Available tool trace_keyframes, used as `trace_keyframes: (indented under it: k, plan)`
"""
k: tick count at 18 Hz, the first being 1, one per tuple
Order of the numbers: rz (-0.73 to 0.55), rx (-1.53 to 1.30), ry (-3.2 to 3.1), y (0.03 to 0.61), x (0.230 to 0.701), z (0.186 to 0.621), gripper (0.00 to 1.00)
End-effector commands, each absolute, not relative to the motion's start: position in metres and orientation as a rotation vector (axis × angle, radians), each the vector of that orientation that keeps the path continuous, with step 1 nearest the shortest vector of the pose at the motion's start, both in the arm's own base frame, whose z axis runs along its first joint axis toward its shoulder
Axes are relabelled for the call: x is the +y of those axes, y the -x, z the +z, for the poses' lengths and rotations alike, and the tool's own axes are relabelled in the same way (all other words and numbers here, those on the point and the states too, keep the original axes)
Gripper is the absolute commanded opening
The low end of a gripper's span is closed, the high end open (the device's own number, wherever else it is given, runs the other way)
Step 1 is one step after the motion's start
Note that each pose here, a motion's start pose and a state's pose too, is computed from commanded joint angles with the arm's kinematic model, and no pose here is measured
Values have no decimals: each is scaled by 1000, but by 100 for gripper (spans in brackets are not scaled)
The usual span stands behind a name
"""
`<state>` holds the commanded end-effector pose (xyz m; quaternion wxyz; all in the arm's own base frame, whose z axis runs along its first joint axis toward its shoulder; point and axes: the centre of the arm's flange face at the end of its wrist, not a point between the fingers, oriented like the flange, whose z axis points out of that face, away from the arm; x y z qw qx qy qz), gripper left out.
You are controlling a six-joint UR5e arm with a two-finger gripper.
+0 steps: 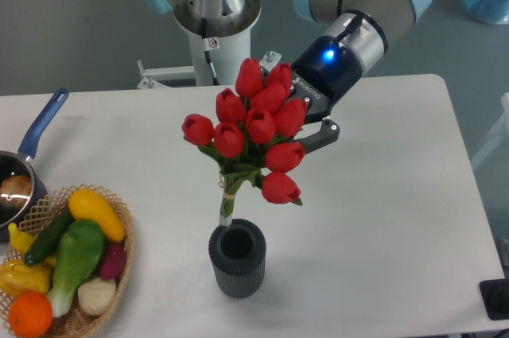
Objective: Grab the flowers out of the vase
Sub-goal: 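Carry the tulip bouquet up and away from the vase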
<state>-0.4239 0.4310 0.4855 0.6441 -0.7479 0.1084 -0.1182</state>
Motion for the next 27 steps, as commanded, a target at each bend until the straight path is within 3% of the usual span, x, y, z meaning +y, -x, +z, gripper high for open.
trace_keyframes:
  k: [13, 27]
  plan:
    - [-165, 78, 1734, 482, 355, 478, 43]
    - [-160, 75, 1734, 483, 352, 478, 43]
